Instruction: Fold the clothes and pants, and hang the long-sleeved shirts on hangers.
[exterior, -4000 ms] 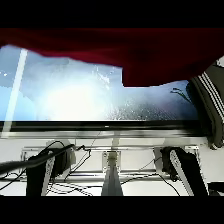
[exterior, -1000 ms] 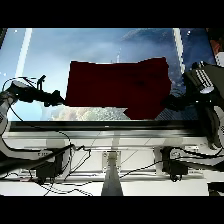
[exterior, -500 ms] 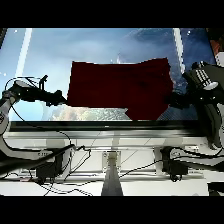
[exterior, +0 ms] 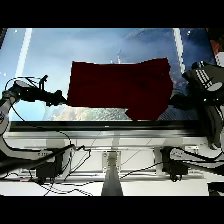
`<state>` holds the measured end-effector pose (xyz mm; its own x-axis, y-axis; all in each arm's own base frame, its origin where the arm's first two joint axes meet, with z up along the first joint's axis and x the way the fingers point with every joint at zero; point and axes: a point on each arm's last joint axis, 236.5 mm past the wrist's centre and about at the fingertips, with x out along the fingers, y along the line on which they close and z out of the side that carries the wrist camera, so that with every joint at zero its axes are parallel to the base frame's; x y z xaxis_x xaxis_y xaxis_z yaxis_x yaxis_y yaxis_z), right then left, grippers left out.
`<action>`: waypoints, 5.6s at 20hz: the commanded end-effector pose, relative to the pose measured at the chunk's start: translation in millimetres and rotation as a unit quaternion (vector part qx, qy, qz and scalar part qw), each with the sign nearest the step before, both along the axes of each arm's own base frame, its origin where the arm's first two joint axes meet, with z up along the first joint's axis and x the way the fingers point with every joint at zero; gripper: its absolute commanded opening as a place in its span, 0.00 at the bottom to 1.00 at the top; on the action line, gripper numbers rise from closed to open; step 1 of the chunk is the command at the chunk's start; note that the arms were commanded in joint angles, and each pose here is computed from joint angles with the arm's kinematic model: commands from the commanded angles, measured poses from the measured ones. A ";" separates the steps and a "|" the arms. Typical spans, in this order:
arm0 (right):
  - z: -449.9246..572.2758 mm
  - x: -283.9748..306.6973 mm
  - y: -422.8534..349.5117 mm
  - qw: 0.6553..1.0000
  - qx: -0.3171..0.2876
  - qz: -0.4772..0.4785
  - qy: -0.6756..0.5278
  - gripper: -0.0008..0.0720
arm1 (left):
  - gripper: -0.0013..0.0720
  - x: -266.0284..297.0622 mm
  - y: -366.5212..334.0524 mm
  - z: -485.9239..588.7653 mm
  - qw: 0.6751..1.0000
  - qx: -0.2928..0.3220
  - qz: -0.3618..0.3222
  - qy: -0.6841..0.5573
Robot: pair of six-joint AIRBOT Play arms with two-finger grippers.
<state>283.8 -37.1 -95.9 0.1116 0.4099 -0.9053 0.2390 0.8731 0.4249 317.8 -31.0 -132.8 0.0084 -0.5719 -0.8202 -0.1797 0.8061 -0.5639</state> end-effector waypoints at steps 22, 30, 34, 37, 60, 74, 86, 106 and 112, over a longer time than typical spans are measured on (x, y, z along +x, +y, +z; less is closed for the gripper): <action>503.2 14.0 98.3 0.728 -0.088 0.093 -0.674 0.03 | 0.04 38.0 35.2 509.4 0.706 0.187 0.129 -0.670; 585.6 -57.0 120.9 0.648 -0.102 0.053 -0.753 0.03 | 0.04 -79.8 62.4 634.5 0.489 0.316 0.204 -0.787; 519.6 22.1 97.8 0.758 -0.022 0.041 -0.650 0.03 | 0.04 25.0 72.1 518.0 0.671 0.286 0.147 -0.668; 424.0 92.2 104.3 0.846 0.061 0.061 -0.526 0.03 | 0.04 110.3 76.1 405.0 0.774 0.264 0.092 -0.568; 31.2 141.4 58.8 0.987 -0.064 0.138 -0.042 0.03 | 0.04 162.0 41.2 69.0 0.922 0.257 -0.119 -0.264; 62.0 32.9 10.9 0.992 -0.095 0.085 -0.001 0.62 | 0.71 104.8 102.7 138.0 0.937 0.262 -0.033 -0.231; 1.1 -76.1 84.4 0.999 -0.001 -0.031 -0.026 0.62 | 0.71 -36.0 53.9 22.2 0.992 0.066 0.084 -0.072; -9.1 -104.0 102.9 0.999 0.036 -0.032 0.022 0.62 | 0.04 -40.1 35.2 -0.7 0.997 0.056 0.034 -0.046; -35.3 -95.8 128.1 0.992 0.086 -0.088 0.029 0.62 | 0.04 -39.0 34.2 -0.1 0.997 0.053 0.038 -0.047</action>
<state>181.1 86.7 -116.6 0.1180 0.5396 -0.8336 0.3920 0.7460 0.5384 267.1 -4.5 -130.6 0.0800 -0.5078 -0.8577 -0.1865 0.8377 -0.5133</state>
